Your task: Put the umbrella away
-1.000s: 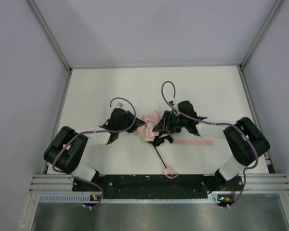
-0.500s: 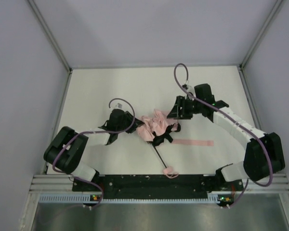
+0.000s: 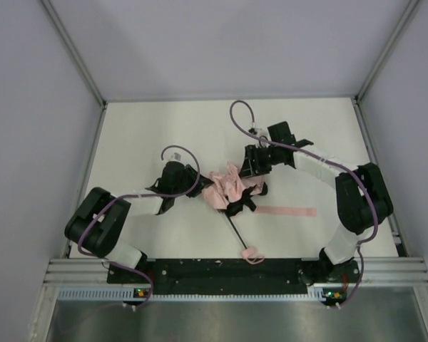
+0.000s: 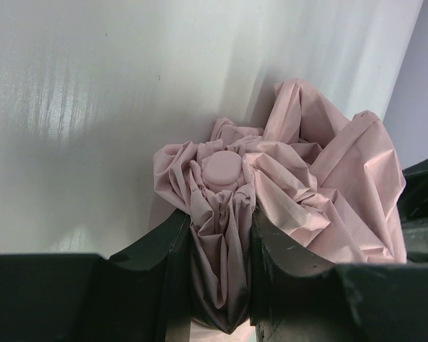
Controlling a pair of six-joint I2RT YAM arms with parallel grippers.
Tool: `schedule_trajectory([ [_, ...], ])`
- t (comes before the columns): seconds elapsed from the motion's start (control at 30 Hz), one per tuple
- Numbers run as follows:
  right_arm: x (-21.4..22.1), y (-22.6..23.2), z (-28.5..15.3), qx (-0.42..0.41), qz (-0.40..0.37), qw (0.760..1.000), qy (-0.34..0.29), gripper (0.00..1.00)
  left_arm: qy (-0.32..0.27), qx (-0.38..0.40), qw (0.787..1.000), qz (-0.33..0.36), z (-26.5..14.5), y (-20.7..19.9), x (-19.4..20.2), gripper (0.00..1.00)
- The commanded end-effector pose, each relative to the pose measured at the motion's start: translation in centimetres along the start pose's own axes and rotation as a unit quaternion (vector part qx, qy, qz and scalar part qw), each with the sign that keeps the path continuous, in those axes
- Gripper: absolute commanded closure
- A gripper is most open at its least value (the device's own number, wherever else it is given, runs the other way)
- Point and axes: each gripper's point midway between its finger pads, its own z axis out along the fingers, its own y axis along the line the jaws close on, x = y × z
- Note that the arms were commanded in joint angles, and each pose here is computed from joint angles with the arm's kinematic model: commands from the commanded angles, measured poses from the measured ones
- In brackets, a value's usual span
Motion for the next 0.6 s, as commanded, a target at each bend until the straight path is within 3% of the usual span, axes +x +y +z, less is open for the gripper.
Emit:
schedule_trajectory([
  [0.0,0.6,4.5,2.4,-0.05,-0.052,0.997,0.007,0.55,-0.022,0.041,0.999,0.005,-0.2,-2.8,-1.5,1.0],
  [0.13,2.7,6.1,4.8,-0.041,-0.009,0.999,0.001,0.75,-0.022,0.006,1.0,-0.021,-0.2,-2.5,-1.8,1.0],
  [0.27,4.3,4.8,7.3,-0.008,-0.011,0.999,-0.031,0.71,-0.014,-0.039,0.998,-0.045,-0.4,-2.2,-1.9,1.0],
  [0.43,5.3,2.1,9.1,0.042,-0.038,0.998,-0.016,0.72,0.009,-0.102,0.99,-0.095,-0.8,-1.4,-1.3,1.0],
  [0.57,5.7,3.0,8.8,0.017,-0.068,0.998,0.003,0.66,0.03,-0.178,0.979,-0.099,-1.3,-0.5,-1.0,1.0],
])
